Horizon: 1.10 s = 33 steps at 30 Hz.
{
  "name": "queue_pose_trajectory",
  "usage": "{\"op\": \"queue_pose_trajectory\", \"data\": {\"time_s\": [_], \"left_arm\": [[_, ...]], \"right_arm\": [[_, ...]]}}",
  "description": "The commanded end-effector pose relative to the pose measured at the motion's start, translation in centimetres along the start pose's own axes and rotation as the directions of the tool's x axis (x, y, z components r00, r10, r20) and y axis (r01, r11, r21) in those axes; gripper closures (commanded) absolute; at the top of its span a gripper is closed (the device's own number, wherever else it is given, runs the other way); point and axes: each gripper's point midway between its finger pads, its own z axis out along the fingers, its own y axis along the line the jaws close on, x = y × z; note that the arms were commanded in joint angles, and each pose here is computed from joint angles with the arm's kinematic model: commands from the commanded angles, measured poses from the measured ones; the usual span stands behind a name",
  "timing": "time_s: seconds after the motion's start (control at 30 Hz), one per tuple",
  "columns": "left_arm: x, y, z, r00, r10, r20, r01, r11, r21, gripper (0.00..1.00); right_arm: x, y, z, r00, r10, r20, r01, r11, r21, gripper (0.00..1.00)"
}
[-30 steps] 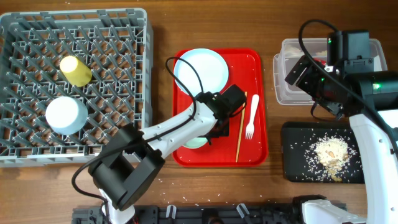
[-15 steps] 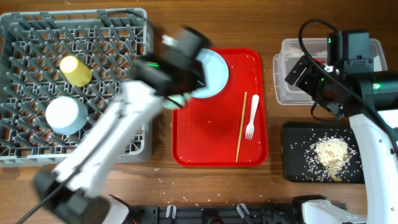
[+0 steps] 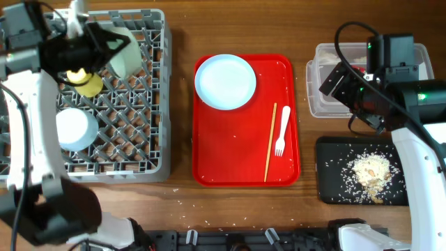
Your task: Sort waste into correct bins and load items into the dishwasher rack
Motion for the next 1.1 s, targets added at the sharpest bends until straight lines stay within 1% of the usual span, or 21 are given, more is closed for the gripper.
{"op": "queue_pose_trajectory", "data": {"time_s": [0.0, 0.07, 0.2, 0.3, 0.4, 0.5, 0.57, 0.6, 0.67, 0.7, 0.8, 0.83, 0.87, 0.93, 1.0, 1.07], "left_arm": [[-0.8, 0.8, 0.5, 0.999, 0.026, -0.048, -0.015, 0.976, 0.218, 0.96], [-1.0, 2.8, 1.5, 0.998, -0.017, -0.068, 0.032, 0.974, 0.225, 0.96], [-0.9, 4.6, 3.3, 0.989, -0.072, -0.128, 0.109, 0.943, 0.314, 0.96], [-0.6, 6.6, 4.5, 0.98, -0.119, -0.158, 0.163, 0.938, 0.306, 0.96], [-0.5, 7.6, 5.1, 0.976, -0.141, -0.169, 0.186, 0.938, 0.293, 0.96], [-0.2, 9.0, 5.6, 0.973, -0.162, -0.166, 0.197, 0.954, 0.225, 0.96], [0.0, 10.4, 5.9, 0.967, -0.197, -0.161, 0.219, 0.966, 0.139, 0.96], [0.3, 11.6, 5.9, 0.956, -0.248, -0.158, 0.261, 0.963, 0.067, 0.96], [0.6, 13.0, 5.6, 0.946, -0.288, -0.15, 0.29, 0.957, -0.009, 0.96], [0.8, 13.6, 5.3, 0.942, -0.304, -0.144, 0.302, 0.953, -0.034, 0.96], [0.7, 14.3, 4.4, 0.932, -0.337, -0.133, 0.334, 0.942, -0.047, 0.96], [0.7, 14.5, 4.2, 0.929, -0.346, -0.129, 0.343, 0.938, -0.049, 0.94], [0.7, 14.7, 3.9, 0.927, -0.354, -0.124, 0.351, 0.935, -0.051, 0.89], [0.7, 15.2, 3.4, 0.921, -0.371, -0.117, 0.366, 0.929, -0.063, 0.84], [1.0, 16.0, 3.1, 0.915, -0.388, -0.11, 0.378, 0.92, -0.102, 0.74], [1.4, 16.7, 3.0, 0.909, -0.403, -0.106, 0.386, 0.911, -0.148, 0.69]], "right_arm": [[-0.3, -0.3, 0.2, 1.0, -0.01, 0.006, 0.01, 1.0, 0.019, 0.0], [-0.3, -0.3, 0.2, 1.0, -0.009, 0.007, 0.009, 1.0, 0.019, 0.0], [-0.3, -0.3, 0.2, 1.0, -0.009, 0.007, 0.009, 1.0, 0.019, 0.0], [-0.3, -0.3, 0.2, 1.0, -0.009, 0.007, 0.009, 1.0, 0.019, 0.0], [-0.3, -0.3, 0.2, 1.0, -0.009, 0.007, 0.009, 1.0, 0.019, 0.0], [-0.3, -0.3, 0.2, 1.0, -0.009, 0.007, 0.009, 1.0, 0.019, 0.0], [-0.3, -0.3, 0.2, 1.0, -0.009, 0.007, 0.009, 1.0, 0.019, 0.0], [-0.3, -0.3, 0.2, 1.0, -0.009, 0.007, 0.009, 1.0, 0.019, 0.0], [-0.3, -0.3, 0.2, 1.0, -0.009, 0.007, 0.009, 1.0, 0.019, 0.0], [-0.3, -0.3, 0.2, 1.0, -0.01, 0.006, 0.01, 1.0, 0.019, 0.0], [-0.3, -0.3, 0.2, 1.0, -0.01, 0.007, 0.01, 1.0, 0.019, 0.0], [-0.3, -0.3, 0.2, 1.0, -0.009, 0.007, 0.009, 1.0, 0.019, 0.0], [-0.3, -0.3, 0.2, 1.0, -0.01, 0.007, 0.01, 1.0, 0.019, 0.0], [-0.3, -0.3, 0.2, 1.0, -0.009, 0.007, 0.009, 1.0, 0.019, 0.0], [-0.3, -0.3, 0.2, 1.0, -0.009, 0.007, 0.009, 1.0, 0.019, 0.0], [-0.3, -0.3, 0.2, 1.0, -0.009, 0.007, 0.009, 1.0, 0.019, 0.0]]}}
